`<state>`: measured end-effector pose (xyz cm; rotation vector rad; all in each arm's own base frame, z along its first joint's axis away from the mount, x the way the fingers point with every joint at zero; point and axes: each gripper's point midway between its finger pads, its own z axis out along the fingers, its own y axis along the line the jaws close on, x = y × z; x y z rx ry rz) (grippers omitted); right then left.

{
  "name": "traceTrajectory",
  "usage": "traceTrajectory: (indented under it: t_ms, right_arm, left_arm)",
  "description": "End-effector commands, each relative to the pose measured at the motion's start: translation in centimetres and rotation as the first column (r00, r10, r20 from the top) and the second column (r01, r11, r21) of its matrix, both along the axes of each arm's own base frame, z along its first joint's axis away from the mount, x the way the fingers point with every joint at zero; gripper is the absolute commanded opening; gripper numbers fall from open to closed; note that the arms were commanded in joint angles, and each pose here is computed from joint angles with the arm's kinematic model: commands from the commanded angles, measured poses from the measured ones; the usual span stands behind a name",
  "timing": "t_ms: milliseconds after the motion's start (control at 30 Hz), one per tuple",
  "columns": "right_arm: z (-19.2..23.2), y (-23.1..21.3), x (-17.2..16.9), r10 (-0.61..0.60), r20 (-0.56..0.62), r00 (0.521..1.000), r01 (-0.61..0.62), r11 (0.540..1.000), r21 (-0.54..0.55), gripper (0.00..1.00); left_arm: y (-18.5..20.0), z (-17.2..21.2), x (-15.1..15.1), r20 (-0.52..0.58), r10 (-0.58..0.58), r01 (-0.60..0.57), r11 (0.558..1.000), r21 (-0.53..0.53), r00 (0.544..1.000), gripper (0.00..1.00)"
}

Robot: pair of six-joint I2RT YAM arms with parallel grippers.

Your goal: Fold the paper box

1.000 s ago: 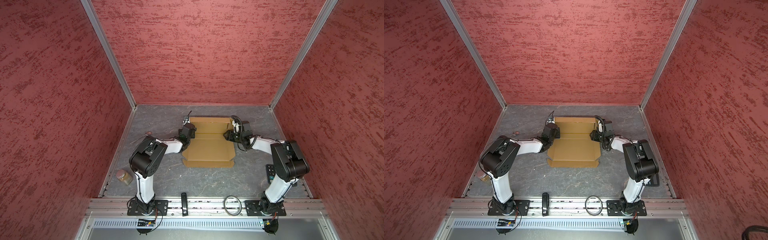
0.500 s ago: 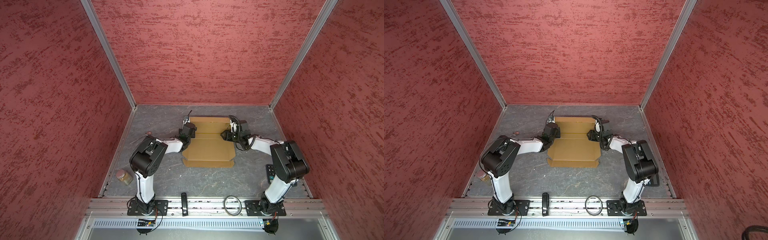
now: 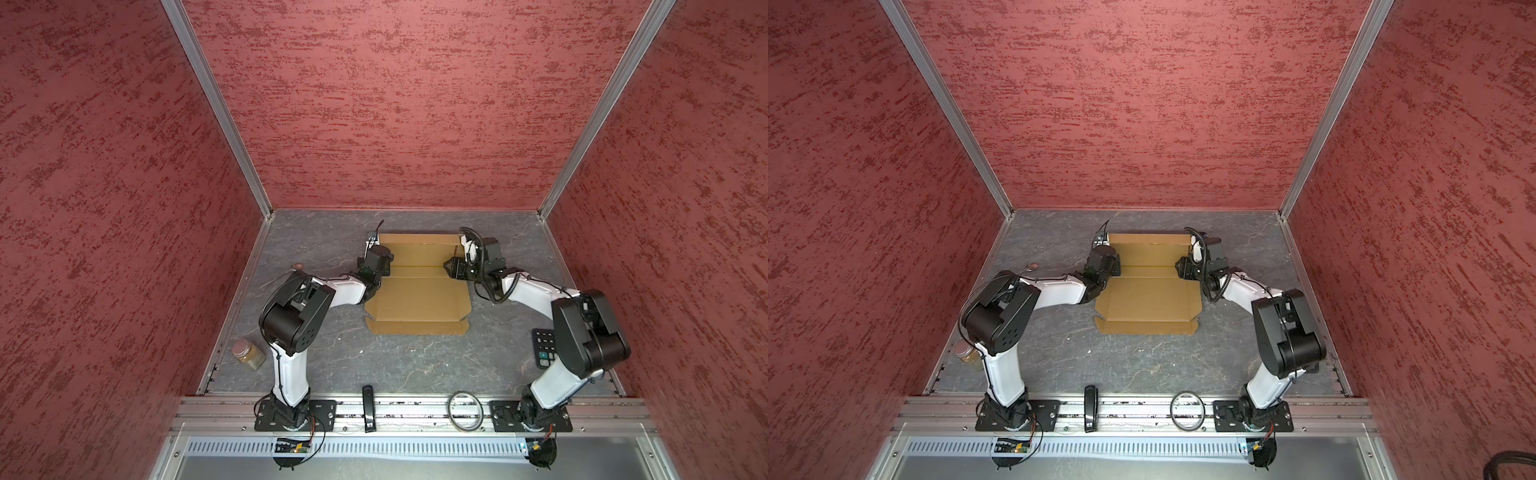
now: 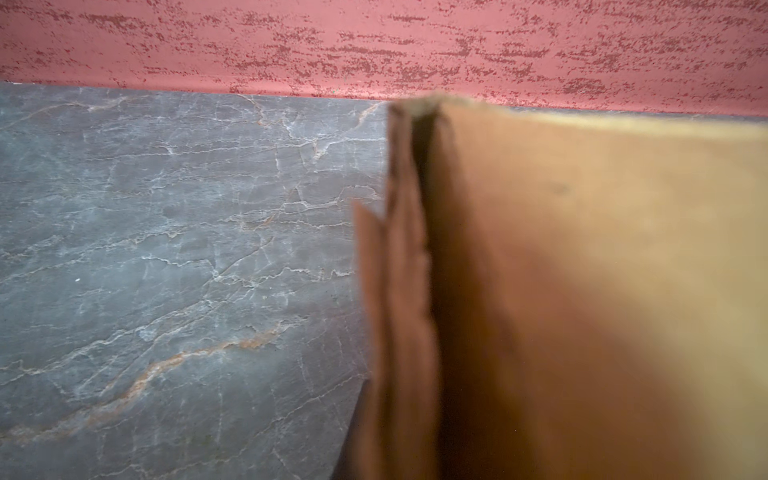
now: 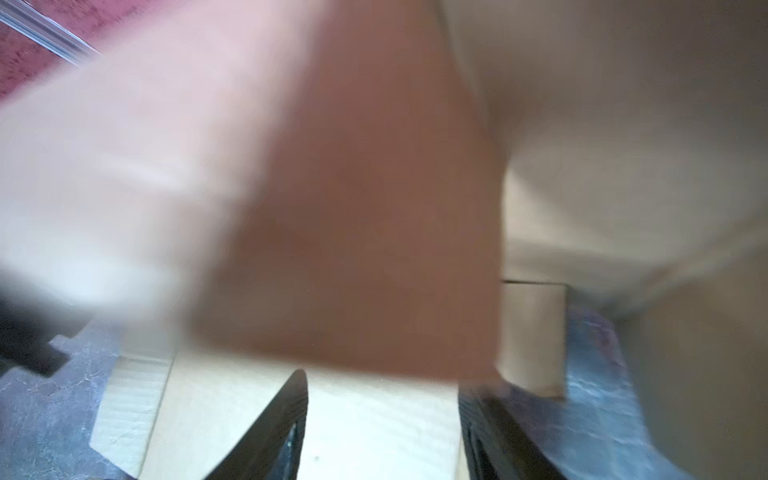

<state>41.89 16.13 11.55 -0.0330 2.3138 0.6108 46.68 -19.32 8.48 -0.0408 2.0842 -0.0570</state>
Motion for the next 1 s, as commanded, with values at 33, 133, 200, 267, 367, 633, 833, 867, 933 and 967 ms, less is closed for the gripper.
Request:
traceTrajectory:
  t_ms: [33, 133, 200, 267, 367, 633, 833, 867, 933, 967]
  right_arm:
    - [3.1, -1.8, -1.4, -0.026, 0.059, 0.998, 0.031, 0.996, -0.089, 0.6]
    - [5.5, -3.3, -2.1, -0.069, 0.108, 0.992, 0.081, 0.991, -0.111, 0.61]
    - [7.1, -4.6, -2.1, -0.111, 0.141, 0.984, 0.128, 0.985, -0.119, 0.61]
    - [8.1, -5.8, -1.9, -0.143, 0.166, 0.976, 0.164, 0.98, -0.116, 0.62]
    - [7.8, -7.3, -1.3, -0.186, 0.167, 0.968, 0.209, 0.969, -0.131, 0.61]
    - [3.5, -8.0, 0.4, -0.196, 0.117, 0.974, 0.214, 0.964, -0.161, 0.54]
    - [2.0, -7.7, 1.5, -0.186, 0.103, 0.977, 0.2, 0.968, -0.15, 0.54]
    - [1.8, -7.7, 1.9, -0.187, 0.103, 0.977, 0.201, 0.968, -0.15, 0.53]
    - [1.5, -7.7, 2.3, -0.185, 0.1, 0.978, 0.198, 0.969, -0.15, 0.52]
    - [1.3, -7.7, 2.5, -0.18, 0.097, 0.979, 0.193, 0.969, -0.152, 0.52]
  left_arm:
    - [0.7, -2.6, -0.9, -0.091, 0.003, 0.001, 0.999, 0.04, 0.996, 0.03]
    - [0.7, -2.8, -1.0, -0.095, 0.003, 0.002, 0.999, 0.044, 0.996, 0.03]
    - [0.8, -2.8, -1.1, -0.096, 0.003, 0.001, 0.999, 0.048, 0.995, 0.03]
    - [0.9, -2.9, -1.2, -0.1, 0.005, 0.0, 0.999, 0.049, 0.995, 0.03]
    - [1.0, -3.0, -1.2, -0.102, 0.006, -0.001, 0.999, 0.051, 0.995, 0.03]
    - [1.0, -3.0, -1.2, -0.104, 0.007, -0.001, 0.998, 0.056, 0.995, 0.02]
    - [1.1, -3.1, -1.3, -0.108, 0.007, -0.001, 0.998, 0.06, 0.994, 0.02]
    - [1.1, -3.1, -1.3, -0.108, 0.008, -0.001, 0.998, 0.059, 0.994, 0.02]
    - [1.1, -3.1, -1.3, -0.109, 0.007, -0.001, 0.998, 0.058, 0.994, 0.02]
    - [1.1, -3.1, -1.3, -0.109, 0.008, -0.001, 0.998, 0.06, 0.994, 0.02]
